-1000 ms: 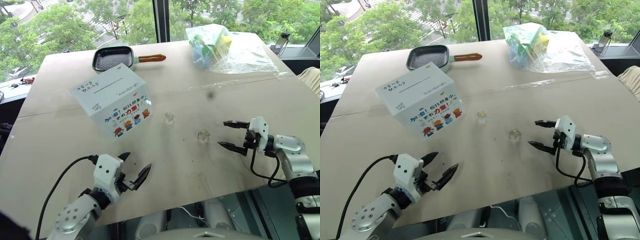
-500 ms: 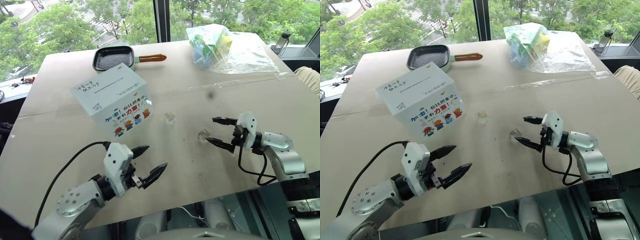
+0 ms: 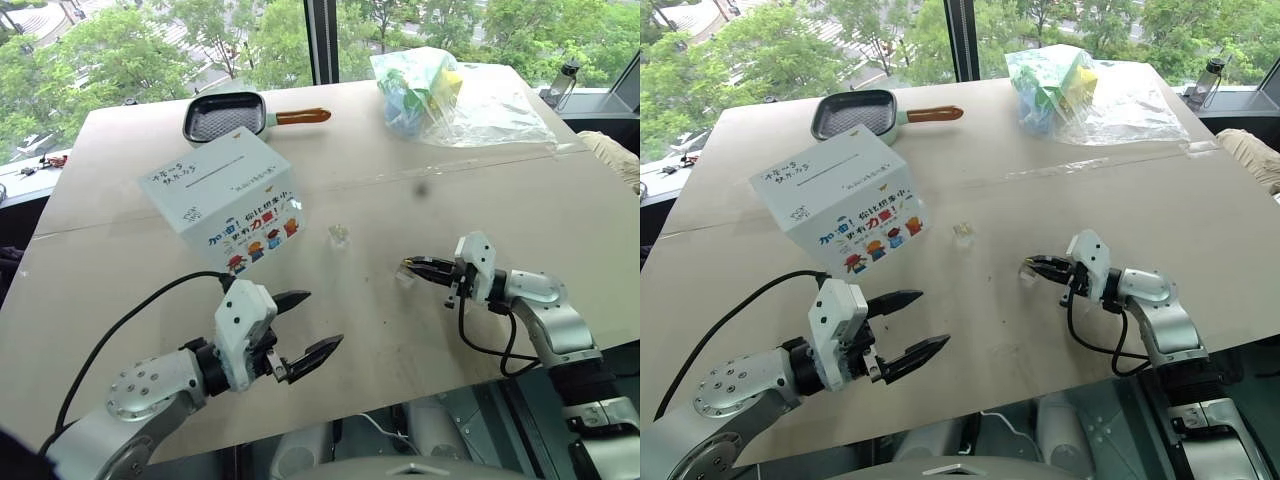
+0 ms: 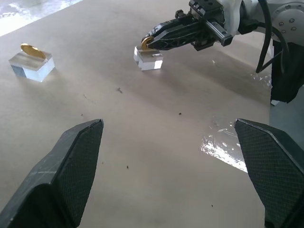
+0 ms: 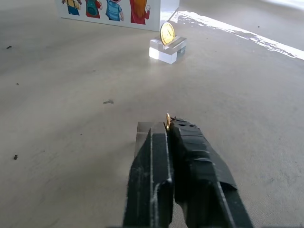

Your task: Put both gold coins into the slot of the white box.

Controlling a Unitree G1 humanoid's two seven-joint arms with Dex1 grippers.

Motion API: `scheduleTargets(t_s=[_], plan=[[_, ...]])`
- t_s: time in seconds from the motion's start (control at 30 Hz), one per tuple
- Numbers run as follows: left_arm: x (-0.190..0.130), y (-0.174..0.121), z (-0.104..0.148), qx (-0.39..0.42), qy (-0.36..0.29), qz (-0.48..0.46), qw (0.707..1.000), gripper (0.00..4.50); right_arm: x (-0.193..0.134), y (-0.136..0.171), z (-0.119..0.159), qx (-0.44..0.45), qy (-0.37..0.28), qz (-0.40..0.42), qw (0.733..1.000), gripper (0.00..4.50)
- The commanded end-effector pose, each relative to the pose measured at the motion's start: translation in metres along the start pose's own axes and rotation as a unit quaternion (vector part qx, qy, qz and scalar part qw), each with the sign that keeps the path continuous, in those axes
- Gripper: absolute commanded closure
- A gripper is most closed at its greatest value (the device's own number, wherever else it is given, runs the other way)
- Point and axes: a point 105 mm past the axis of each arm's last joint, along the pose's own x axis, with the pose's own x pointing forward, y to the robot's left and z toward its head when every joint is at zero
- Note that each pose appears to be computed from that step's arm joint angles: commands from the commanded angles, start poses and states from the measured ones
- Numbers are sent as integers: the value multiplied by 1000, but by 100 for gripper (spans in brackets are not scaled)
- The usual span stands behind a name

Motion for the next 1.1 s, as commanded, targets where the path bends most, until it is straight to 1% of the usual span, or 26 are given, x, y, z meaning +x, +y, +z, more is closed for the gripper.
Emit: scheduleTargets(t_s=[0.03,0.13,0.2,0.27,0.33,0.4,0.5,0.57,0.63,0.67,0.7,0.73,0.77,0.83,1.1], plan=[[0,-3,16,8,-39,1,999,0,-3,-6,12,29,-37,-17,999,439],[2,-4,36,-3,-92,1,996,0,-4,-7,25,88,-76,-12,993,439],[4,-7,57,-35,-158,-11,987,0,-3,-3,43,165,-121,8,979,439],[7,-13,68,-67,-197,-31,978,0,-2,6,59,223,-147,42,963,439],[8,-16,74,-105,-225,-43,968,0,-1,18,72,268,-162,83,946,439],[9,-16,76,-131,-239,-47,961,0,-1,26,81,296,-169,109,934,439],[13,-13,83,-185,-284,-51,940,0,0,44,105,344,-199,170,902,439],[19,-11,84,-207,-294,-44,932,0,0,56,119,361,-217,207,883,439],[22,-14,85,-223,-300,-59,926,0,0,65,128,366,-223,228,874,439],[23,-16,87,-230,-307,-67,921,25,0,68,131,367,-223,235,872,447],[24,-17,89,-235,-312,-72,918,41,0,70,133,368,-224,240,870,450],[24,-19,91,-239,-319,-78,914,70,0,73,135,368,-225,245,868,450],[26,-20,91,-245,-321,-83,911,107,0,75,138,367,-226,251,867,450],[30,-22,91,-250,-319,-88,910,207,1,79,144,366,-229,261,864,450],[32,-21,91,-260,-320,-99,906,207,2,85,148,354,-221,273,867,450]])
